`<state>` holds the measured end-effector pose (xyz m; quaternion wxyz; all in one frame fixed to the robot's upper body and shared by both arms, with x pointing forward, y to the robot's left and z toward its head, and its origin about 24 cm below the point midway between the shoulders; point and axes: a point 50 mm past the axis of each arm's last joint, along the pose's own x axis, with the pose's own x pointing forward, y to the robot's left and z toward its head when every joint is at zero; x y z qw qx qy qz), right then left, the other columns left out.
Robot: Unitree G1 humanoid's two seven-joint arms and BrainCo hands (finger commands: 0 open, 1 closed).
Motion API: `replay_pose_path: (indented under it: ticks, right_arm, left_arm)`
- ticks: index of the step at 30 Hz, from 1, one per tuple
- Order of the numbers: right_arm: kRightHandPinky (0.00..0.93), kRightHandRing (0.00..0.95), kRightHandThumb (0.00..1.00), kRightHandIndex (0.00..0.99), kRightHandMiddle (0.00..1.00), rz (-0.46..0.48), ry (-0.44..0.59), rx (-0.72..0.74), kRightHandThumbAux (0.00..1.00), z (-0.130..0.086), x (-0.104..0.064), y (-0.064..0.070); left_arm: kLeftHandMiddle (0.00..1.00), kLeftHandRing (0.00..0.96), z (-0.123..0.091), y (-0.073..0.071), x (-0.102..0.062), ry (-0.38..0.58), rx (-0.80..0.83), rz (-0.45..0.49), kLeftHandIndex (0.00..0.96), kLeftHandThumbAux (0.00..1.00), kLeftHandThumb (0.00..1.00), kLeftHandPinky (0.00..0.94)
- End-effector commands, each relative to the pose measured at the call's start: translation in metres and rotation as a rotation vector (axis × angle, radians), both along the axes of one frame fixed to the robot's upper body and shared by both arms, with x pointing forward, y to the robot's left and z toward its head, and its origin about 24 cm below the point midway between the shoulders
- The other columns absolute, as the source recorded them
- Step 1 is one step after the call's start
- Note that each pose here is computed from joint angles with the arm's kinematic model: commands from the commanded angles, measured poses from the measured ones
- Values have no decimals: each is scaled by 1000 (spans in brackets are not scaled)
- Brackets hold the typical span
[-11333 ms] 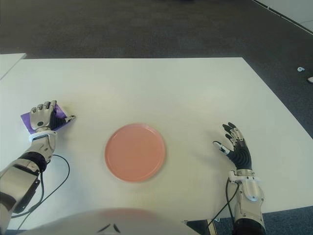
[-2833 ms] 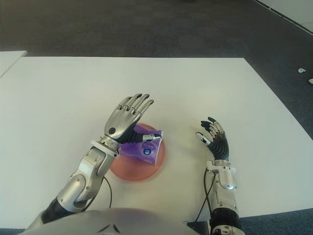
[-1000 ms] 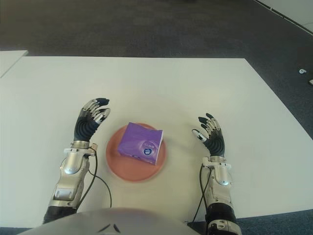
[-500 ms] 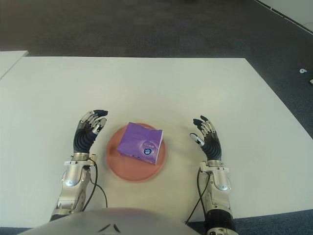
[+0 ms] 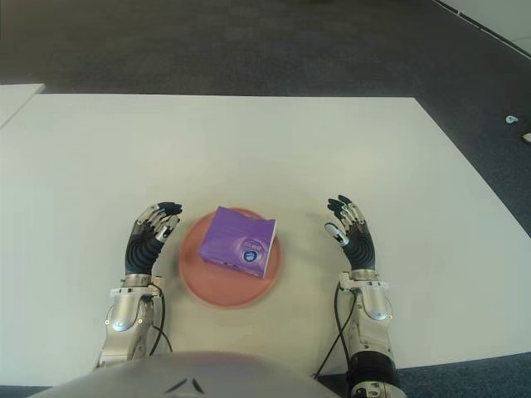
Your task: Put the tissue paper into the plate.
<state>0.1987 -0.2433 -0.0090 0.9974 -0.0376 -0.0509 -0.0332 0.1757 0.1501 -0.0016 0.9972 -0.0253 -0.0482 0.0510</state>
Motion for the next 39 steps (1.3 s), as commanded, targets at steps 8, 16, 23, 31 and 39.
replay_pose_path:
  ticks: [8, 16, 23, 31, 39]
  right_arm:
    - [0, 215, 322, 150, 233, -4, 108, -35, 572, -26, -20, 0]
    - [0, 190, 251, 161, 207, 6, 86, -39, 589, -24, -21, -3]
    - [7, 222, 229, 136, 183, 11, 82, -33, 605, -22, -24, -4]
    - [0, 219, 231, 117, 170, 14, 90, -32, 626, -16, -27, -2]
    - [0, 157, 183, 118, 174, 11, 89, -66, 615, -12, -28, -5]
  left_arm:
    - [363, 352, -14, -13, -7, 57, -42, 14, 340, 601, 337, 375]
    - [351, 340, -22, -17, -13, 139, -61, 62, 326, 600, 285, 366]
    - [303, 316, -24, -17, -17, 242, -70, 121, 228, 625, 304, 346]
    - [252, 273, -26, -16, -20, 341, -55, 181, 174, 619, 278, 292]
    - [219, 234, -28, -12, -20, 371, -25, 176, 160, 611, 242, 262]
